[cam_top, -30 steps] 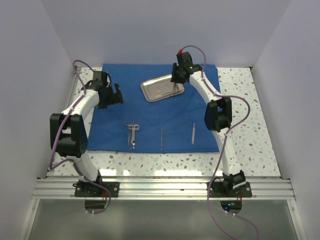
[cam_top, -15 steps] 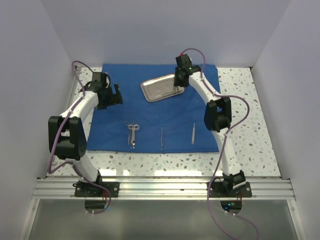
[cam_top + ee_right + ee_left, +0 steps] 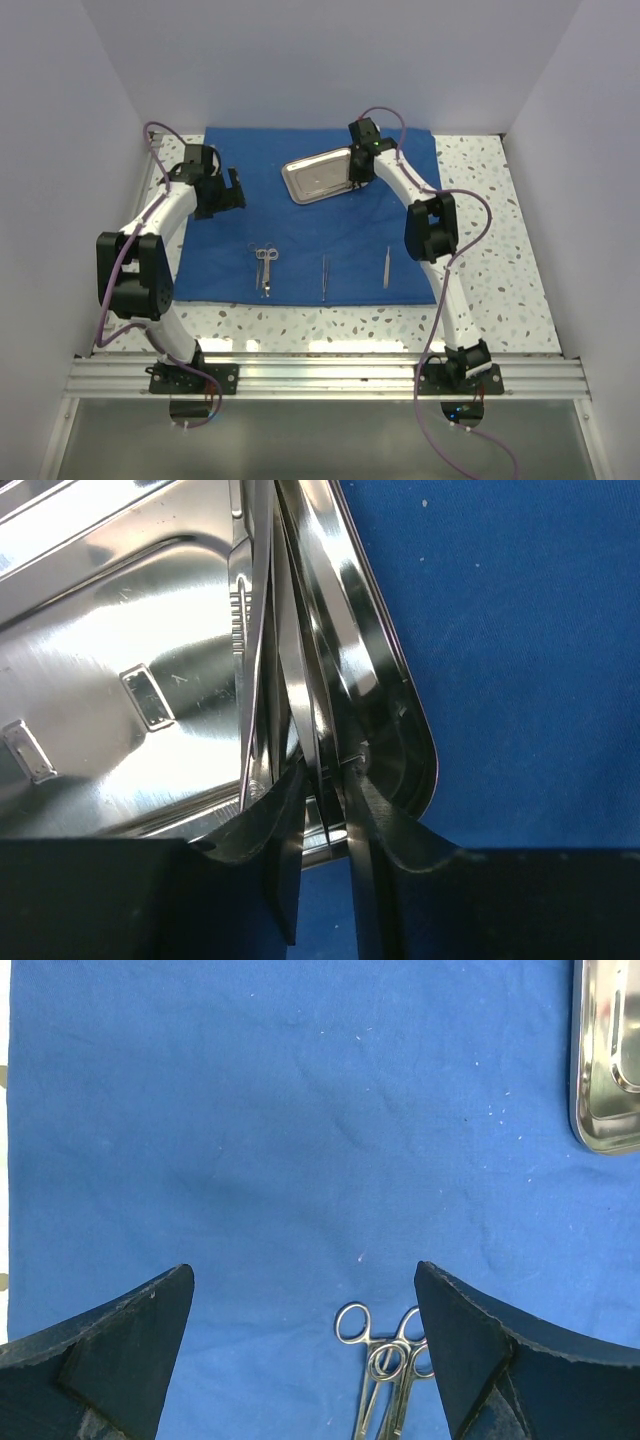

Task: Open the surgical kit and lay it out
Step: Pick up the medical item from the container, then place the medical item in the surgical kit.

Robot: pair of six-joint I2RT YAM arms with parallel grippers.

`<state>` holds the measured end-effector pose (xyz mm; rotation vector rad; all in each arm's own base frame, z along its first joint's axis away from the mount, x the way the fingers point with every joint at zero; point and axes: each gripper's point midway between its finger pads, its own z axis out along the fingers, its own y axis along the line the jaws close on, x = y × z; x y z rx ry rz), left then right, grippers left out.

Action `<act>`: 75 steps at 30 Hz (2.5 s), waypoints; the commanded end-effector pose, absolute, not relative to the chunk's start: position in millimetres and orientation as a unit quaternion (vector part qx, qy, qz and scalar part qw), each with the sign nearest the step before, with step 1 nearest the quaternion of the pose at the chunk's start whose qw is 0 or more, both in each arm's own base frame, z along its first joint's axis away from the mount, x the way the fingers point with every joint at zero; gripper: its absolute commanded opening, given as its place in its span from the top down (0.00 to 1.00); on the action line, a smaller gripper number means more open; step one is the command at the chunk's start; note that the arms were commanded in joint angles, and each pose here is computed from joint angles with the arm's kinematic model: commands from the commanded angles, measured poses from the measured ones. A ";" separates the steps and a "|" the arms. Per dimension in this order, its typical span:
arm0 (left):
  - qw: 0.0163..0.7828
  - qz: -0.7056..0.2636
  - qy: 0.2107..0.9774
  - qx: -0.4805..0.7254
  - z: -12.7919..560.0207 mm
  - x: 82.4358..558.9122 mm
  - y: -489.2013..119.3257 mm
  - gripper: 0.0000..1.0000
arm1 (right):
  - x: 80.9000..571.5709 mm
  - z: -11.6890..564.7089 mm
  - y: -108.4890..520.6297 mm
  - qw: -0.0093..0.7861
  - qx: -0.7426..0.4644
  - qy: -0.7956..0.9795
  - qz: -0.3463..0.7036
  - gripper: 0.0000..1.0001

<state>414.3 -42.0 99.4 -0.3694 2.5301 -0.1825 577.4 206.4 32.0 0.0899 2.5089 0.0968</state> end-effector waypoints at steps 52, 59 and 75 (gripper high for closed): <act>0.294 -0.136 0.929 -0.178 117.0 503.9 -64.9 0.05 | 324.6 130.1 309.9 0.223 0.017 0.939 0.261 1.00; 0.292 -0.157 0.926 -0.177 117.2 542.9 -74.9 0.06 | 285.7 90.2 305.3 0.184 0.049 0.953 0.237 1.00; 0.277 -0.165 0.932 -0.164 91.6 535.0 -98.4 0.08 | 211.0 89.6 273.1 0.122 0.011 0.981 0.152 1.00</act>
